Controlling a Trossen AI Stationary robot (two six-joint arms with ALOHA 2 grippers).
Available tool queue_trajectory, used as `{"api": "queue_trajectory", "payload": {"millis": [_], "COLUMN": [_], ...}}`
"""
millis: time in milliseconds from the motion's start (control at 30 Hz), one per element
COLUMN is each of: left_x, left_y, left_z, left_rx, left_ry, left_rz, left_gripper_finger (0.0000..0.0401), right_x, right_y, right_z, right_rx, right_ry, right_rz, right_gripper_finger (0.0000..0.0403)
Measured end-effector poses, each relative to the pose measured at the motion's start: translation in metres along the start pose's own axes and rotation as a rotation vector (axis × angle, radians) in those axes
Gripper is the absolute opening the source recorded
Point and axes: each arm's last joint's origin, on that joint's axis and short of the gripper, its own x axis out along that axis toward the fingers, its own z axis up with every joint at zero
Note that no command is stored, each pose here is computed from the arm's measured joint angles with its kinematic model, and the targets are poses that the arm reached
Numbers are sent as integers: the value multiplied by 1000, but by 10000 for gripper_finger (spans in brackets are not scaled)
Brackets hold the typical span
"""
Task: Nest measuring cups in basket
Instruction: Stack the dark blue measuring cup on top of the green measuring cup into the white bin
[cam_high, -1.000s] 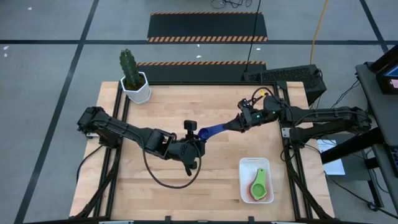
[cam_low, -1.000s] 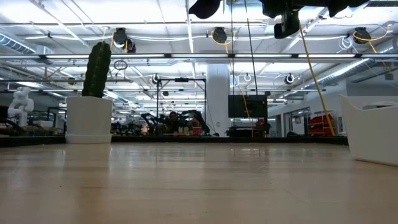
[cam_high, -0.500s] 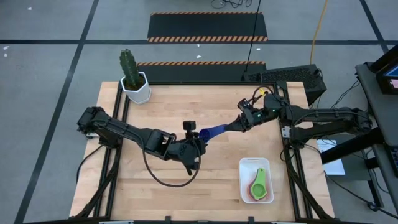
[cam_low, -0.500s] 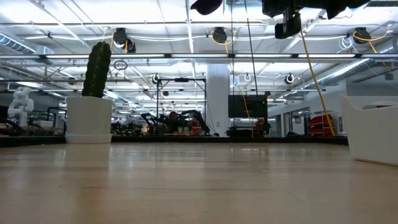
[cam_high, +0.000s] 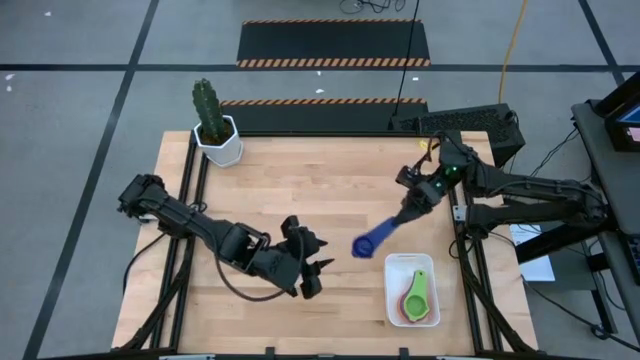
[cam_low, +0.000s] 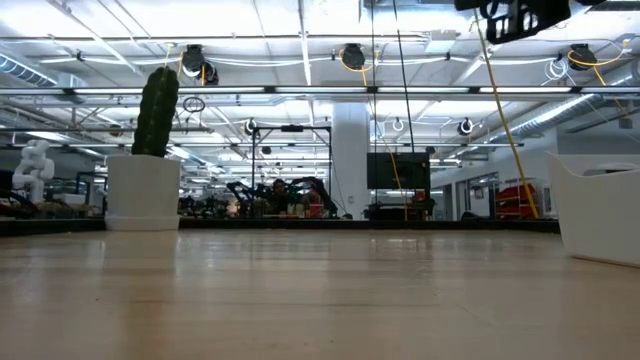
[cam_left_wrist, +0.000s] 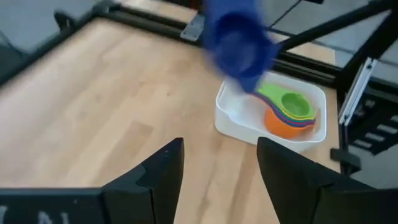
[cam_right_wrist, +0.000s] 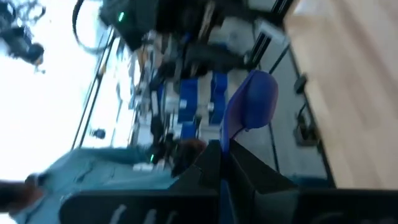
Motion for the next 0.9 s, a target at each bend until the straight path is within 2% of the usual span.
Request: {"api": "queue_trajectory", "payload": {"millis": [233,433,633,900], "left_x": [-2,-2,-2,-2], "left_y": [-2,-2,-3,-4], "left_z": [-1,-2,-2,-2], "left_rx": [-133,-169,-192,-197], "left_ry": [7,33,57,55], "left_rz": [-10,-42,-73,-79], "left_gripper_finger": [207,207,207,207], "right_x": [-8,-15,-18,-12], "right_y": [-2,-9,-13,-27], "right_z": [-15,-37,-58,-72], "right_rx": [11,30,-43,-111], "right_ry": [115,211,313,432], "right_rz": [-22,-89,-117,-137], "right_gripper_finger": [1,0,0,0]}}
